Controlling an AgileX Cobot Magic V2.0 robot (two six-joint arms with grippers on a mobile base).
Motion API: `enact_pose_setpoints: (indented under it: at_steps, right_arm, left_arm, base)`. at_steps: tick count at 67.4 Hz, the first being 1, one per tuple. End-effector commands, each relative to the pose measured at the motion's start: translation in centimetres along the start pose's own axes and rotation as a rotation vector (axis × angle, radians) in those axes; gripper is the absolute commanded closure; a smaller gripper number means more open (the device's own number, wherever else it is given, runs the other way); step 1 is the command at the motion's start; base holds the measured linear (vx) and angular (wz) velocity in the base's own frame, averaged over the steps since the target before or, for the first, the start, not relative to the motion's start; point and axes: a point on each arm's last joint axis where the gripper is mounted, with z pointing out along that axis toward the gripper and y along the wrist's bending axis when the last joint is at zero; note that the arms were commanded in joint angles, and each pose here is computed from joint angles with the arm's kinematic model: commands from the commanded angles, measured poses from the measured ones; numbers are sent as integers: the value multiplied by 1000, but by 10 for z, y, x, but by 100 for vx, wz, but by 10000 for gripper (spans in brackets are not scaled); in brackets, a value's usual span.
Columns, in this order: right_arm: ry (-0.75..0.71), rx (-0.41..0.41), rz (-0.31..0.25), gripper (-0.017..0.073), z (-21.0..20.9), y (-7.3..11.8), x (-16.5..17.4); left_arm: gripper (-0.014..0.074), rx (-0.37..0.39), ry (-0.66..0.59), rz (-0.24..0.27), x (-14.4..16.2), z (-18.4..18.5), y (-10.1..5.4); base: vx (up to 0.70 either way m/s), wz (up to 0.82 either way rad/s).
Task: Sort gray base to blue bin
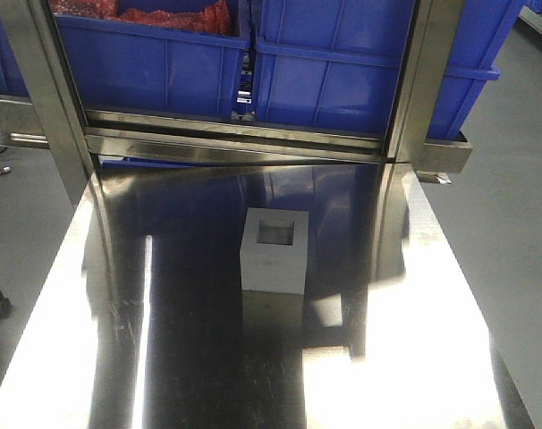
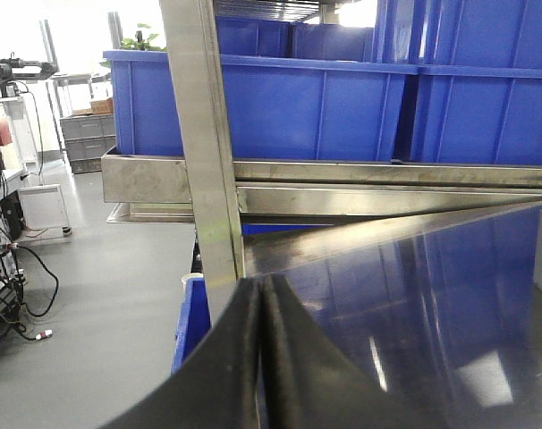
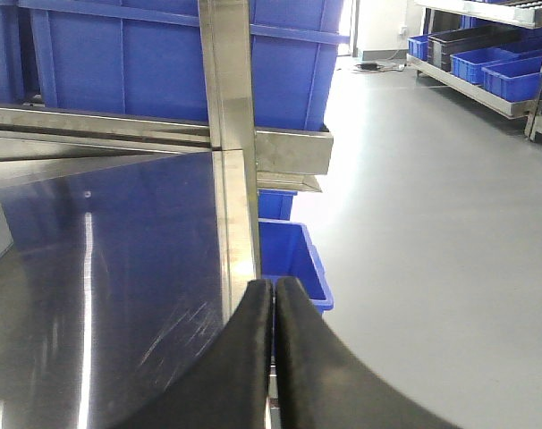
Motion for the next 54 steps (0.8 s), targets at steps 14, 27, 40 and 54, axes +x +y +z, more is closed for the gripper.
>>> enact_pose_setpoints:
  at_steps: [14, 27, 40, 54]
  right_arm:
    - [-82, 6, -19, 564, -1, 0, -7]
    - [-82, 6, -19, 564, -1, 0, -7]
    - [-82, 6, -19, 564, -1, 0, -7]
    - [-82, 6, -19, 564, -1, 0, -7]
  left_arm:
    - [601, -4, -106, -12, -14, -2, 1]
    - [601, -4, -106, -12, -14, -2, 1]
    - [601, -4, -123, -12, -18, -3, 1]
    - [601, -6, -148, -12, -20, -3, 1]
  base:
    - [0, 0]
    - [0, 0]
    - [0, 0]
    - [0, 0]
